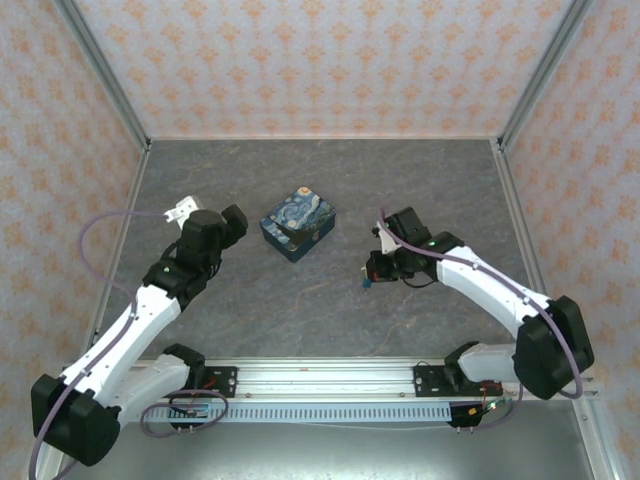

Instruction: Unlock the padlock with the key

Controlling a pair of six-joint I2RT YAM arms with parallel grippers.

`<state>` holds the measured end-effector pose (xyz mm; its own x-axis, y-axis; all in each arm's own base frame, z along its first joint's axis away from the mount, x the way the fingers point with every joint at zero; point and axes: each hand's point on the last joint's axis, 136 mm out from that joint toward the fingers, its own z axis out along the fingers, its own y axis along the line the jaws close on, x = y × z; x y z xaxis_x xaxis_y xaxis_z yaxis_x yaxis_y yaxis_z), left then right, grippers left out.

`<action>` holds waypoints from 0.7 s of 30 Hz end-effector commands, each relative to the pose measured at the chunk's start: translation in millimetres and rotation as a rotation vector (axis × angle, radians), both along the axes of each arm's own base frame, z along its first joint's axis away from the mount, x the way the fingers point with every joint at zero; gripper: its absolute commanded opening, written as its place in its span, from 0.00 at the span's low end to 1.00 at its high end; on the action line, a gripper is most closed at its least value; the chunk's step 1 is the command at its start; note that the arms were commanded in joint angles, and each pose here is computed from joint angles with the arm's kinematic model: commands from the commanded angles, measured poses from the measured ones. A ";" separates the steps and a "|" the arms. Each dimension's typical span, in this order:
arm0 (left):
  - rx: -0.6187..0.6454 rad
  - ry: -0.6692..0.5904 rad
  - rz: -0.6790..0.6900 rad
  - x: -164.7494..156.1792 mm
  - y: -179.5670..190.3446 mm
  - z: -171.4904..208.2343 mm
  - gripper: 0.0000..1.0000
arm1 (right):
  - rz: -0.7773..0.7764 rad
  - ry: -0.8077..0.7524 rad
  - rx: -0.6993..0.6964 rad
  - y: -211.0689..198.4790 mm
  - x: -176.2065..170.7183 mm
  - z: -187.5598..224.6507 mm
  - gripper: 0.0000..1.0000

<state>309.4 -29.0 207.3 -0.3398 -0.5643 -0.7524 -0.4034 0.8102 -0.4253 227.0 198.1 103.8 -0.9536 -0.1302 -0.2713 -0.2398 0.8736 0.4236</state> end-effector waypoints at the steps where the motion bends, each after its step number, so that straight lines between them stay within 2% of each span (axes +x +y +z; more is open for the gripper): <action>1: 0.096 0.011 0.087 -13.6 24.4 -3.1 1.00 | -0.003 0.136 -0.074 -5.0 -19.5 -13.8 0.00; 8: 0.110 0.026 0.100 -20.4 29.4 -4.0 1.00 | 0.032 0.228 -0.143 1.7 -17.1 -38.6 0.00; 16: 0.109 0.018 0.117 -24.5 33.0 -1.8 1.00 | 0.023 0.236 -0.117 12.6 -7.1 -57.4 0.00; 21: 0.109 0.016 0.113 -24.7 32.7 0.9 1.00 | 0.007 0.187 -0.099 14.6 1.1 -54.4 0.17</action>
<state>291.3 -6.9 209.9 -0.3000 -0.5316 -0.7921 -0.4626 0.8072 -0.3666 219.5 208.2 44.5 -0.9858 -0.1662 -0.0220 -0.1629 0.9178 0.3621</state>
